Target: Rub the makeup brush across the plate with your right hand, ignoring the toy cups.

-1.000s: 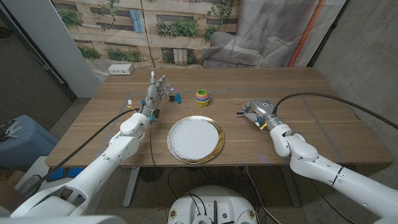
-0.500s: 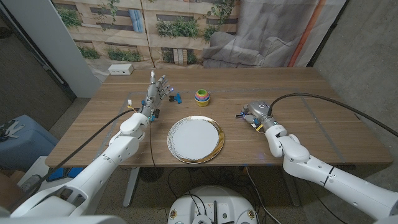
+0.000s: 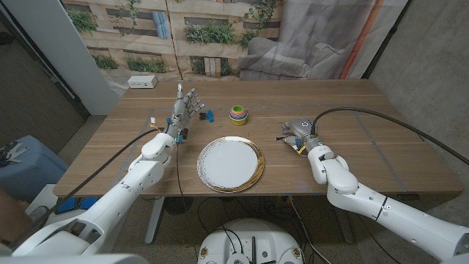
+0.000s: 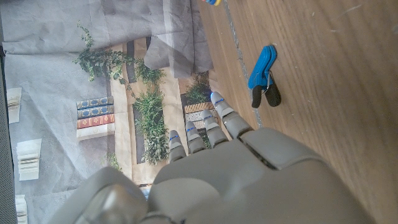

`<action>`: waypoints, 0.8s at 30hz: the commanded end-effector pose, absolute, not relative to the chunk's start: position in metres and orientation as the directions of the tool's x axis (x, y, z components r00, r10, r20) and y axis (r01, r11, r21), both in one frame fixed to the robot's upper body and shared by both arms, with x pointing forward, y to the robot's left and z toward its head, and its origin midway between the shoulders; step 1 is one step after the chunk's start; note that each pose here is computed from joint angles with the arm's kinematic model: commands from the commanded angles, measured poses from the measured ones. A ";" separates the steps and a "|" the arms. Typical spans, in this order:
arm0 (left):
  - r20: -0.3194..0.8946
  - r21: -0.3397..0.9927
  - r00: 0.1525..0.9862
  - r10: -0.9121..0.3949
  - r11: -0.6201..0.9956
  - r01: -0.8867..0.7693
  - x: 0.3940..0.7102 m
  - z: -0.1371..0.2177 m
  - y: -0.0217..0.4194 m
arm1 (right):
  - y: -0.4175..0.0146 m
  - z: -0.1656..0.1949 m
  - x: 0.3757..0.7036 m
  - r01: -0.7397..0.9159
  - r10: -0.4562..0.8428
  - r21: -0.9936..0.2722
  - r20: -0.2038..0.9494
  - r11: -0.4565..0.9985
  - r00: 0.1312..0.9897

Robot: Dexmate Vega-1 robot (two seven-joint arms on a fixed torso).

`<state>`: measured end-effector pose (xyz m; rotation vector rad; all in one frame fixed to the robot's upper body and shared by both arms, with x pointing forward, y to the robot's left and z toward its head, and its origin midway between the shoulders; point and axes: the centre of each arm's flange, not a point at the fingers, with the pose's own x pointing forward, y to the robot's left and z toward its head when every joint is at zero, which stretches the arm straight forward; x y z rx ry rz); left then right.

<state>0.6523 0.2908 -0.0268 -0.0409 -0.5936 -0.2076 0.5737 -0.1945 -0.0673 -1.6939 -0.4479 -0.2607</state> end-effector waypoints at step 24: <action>0.559 0.022 0.809 -0.183 0.978 0.206 0.652 -0.027 0.291 | -0.202 -0.039 0.562 0.316 0.170 -0.948 0.319 0.043 0.932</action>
